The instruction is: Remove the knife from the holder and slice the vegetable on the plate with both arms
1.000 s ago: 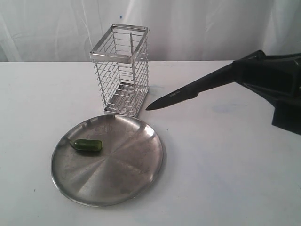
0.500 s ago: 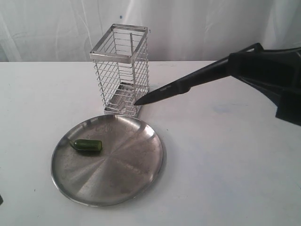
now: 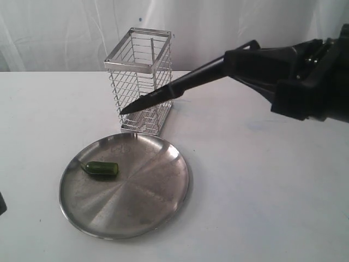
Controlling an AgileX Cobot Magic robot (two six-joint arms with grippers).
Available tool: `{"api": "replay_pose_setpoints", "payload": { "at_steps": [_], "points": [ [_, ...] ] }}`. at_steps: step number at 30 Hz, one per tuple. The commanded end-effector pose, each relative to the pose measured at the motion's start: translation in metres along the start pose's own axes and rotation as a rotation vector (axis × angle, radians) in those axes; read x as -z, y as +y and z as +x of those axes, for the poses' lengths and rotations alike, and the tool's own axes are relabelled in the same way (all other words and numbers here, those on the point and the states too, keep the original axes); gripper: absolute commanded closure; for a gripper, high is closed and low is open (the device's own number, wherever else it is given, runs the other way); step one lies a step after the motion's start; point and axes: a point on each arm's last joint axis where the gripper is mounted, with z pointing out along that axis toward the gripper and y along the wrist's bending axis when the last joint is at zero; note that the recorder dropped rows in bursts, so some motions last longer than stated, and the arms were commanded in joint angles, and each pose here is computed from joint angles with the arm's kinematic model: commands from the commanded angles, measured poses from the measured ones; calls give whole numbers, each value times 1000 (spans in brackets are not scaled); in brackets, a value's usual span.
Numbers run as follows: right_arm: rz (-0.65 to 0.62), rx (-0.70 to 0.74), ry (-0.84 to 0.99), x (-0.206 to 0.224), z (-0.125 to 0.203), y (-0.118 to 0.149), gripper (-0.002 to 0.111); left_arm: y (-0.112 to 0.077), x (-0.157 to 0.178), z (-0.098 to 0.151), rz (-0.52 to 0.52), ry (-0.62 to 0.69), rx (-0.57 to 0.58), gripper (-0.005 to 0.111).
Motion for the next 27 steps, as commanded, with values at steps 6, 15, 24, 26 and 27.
{"api": "replay_pose_setpoints", "payload": {
  "at_steps": [6,15,24,26,27],
  "points": [
    [-28,52,-125,-5,-24,2,103,2,-50,-24,-122,93,-123,98],
    [-99,82,-85,-37,-36,-5,103,-14,-124,-17,-70,182,-183,85],
    [-174,83,-52,-47,-31,-5,103,-10,-153,-26,-94,-45,-184,85],
    [-168,64,-36,-51,-28,-8,103,-8,-157,-28,-114,-85,-161,85],
    [-175,40,-24,-53,-25,-9,103,-10,-160,-31,-112,-87,-166,85]
  ]
}}
